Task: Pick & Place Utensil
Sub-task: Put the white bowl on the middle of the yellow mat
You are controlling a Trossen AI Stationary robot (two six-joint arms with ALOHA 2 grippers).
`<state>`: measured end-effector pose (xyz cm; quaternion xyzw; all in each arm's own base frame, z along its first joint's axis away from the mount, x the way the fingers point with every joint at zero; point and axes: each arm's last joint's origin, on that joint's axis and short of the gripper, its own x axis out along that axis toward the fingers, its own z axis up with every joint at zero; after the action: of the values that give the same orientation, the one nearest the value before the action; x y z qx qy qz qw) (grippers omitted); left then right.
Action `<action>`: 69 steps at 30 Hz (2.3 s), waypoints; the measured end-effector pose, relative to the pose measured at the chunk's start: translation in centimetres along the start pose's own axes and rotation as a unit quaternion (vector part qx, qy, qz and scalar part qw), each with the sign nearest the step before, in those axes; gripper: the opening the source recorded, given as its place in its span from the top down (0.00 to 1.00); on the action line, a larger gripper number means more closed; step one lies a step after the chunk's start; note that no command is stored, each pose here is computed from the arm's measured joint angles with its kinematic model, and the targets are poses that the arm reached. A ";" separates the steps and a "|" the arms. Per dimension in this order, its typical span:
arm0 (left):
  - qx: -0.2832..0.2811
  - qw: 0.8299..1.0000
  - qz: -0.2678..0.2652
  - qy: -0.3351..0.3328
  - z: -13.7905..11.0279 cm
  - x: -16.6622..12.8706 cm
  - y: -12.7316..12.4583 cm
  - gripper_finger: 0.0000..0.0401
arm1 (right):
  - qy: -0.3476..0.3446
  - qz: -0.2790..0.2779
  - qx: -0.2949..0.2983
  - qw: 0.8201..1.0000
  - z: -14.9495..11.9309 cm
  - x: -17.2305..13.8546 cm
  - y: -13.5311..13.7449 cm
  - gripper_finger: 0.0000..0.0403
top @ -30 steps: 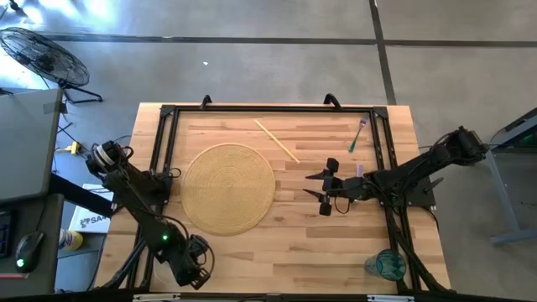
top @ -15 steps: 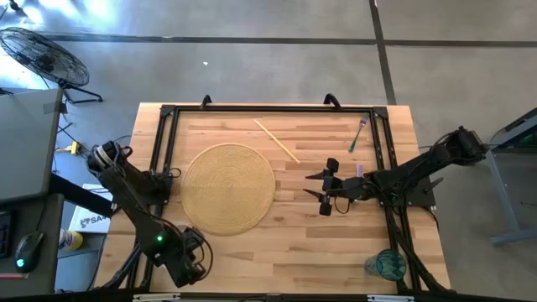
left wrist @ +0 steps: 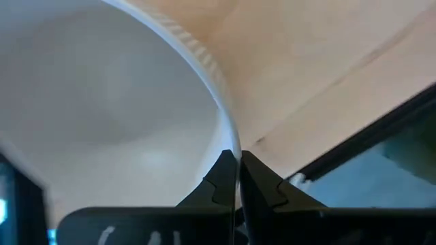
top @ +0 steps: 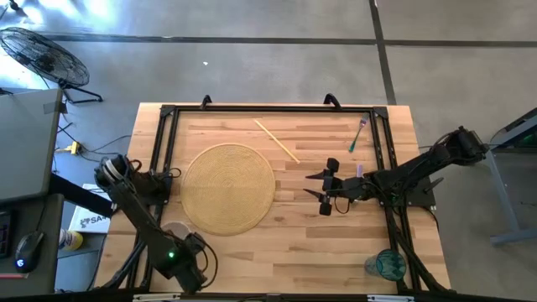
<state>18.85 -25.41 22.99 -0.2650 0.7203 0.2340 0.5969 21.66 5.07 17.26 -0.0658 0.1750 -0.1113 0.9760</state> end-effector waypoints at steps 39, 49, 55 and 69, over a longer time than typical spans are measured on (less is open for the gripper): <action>0.240 0.955 0.149 -0.095 19.2 -4.6 2.1 1.00 | -0.005 0.024 0.041 0.999 0.1 0.0 0.2 0.52; 0.256 0.953 0.140 -0.087 20.8 -3.8 3.0 1.00 | 0.002 0.054 0.056 0.997 0.0 0.0 0.3 0.52; 0.249 0.954 0.153 -0.064 20.8 -2.6 3.7 1.00 | 0.002 0.054 0.058 0.997 0.0 0.0 0.3 0.52; 0.246 0.955 0.144 -0.074 21.0 -1.8 3.6 0.97 | 0.000 0.054 0.057 0.997 0.1 0.0 0.3 0.52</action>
<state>32.22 -8.79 21.07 0.0153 0.7398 0.1519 0.6553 21.73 5.39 17.29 -0.0003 0.1716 -0.0687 0.9828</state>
